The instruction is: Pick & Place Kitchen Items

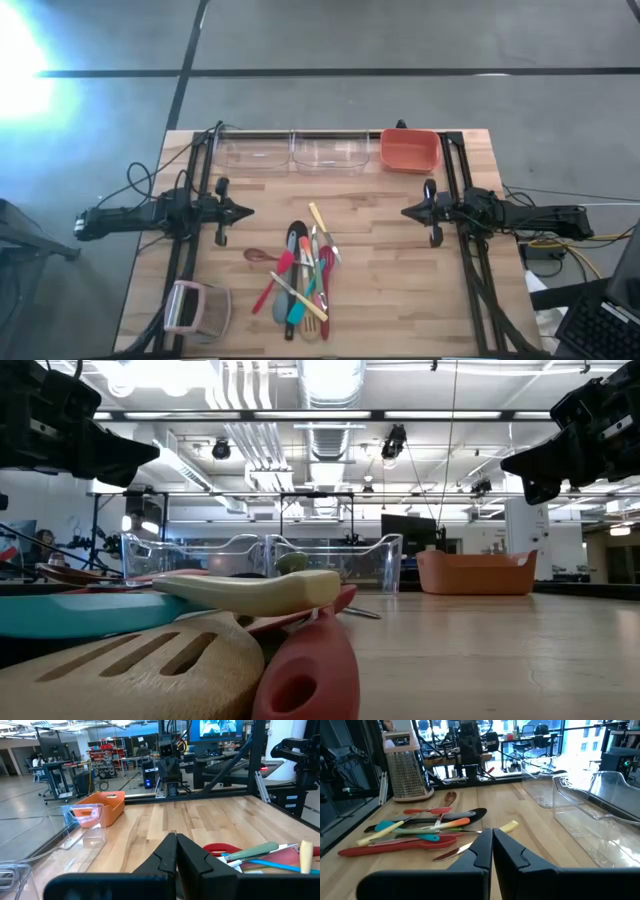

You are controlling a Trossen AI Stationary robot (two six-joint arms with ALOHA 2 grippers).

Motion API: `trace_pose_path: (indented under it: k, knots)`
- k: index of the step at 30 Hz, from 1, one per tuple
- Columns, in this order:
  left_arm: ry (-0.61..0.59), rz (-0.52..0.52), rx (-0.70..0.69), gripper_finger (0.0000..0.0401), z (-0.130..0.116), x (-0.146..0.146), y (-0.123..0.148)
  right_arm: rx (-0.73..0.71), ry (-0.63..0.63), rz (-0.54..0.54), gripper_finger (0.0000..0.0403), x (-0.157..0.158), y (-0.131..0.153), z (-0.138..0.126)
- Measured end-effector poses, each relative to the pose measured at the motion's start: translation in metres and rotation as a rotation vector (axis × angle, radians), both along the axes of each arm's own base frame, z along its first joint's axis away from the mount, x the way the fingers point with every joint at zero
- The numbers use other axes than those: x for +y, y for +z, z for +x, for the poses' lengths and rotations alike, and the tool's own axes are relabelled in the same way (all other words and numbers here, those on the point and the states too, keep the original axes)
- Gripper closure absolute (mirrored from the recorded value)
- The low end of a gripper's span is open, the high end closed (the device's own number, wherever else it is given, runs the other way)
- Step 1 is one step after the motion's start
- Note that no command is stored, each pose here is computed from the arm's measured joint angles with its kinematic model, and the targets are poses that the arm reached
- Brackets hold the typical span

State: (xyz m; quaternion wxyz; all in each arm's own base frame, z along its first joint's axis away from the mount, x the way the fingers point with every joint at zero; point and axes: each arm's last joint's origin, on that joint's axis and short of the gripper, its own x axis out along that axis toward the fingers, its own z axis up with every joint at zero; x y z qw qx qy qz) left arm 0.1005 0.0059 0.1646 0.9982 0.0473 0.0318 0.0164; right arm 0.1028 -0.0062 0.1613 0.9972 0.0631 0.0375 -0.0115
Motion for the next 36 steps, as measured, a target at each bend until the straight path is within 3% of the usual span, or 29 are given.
trace_pose_path:
  k: [15, 21, 29, 36]
  knots:
    - [0.0, 0.0, 0.0, 0.0389, 0.0, 0.0, 0.0, 0.001, 0.003, -0.035, 0.0394, 0.0, 0.0, 0.0]
    - [0.0, 0.0, 0.001, 0.0389, 0.0, 0.0, -0.0002, 0.004, -0.008, 0.025, 0.0394, -0.0001, -0.0004, 0.0]
    - [0.0, 0.0, 0.001, 0.0389, 0.0, 0.0, -0.0002, 0.004, -0.057, -0.095, 0.0394, -0.0019, 0.0, -0.0001]
    - [0.0, 0.0, 0.001, 0.0389, 0.0, 0.0, -0.0002, 0.001, -0.055, -0.079, 0.0394, -0.0017, 0.0002, -0.0001]
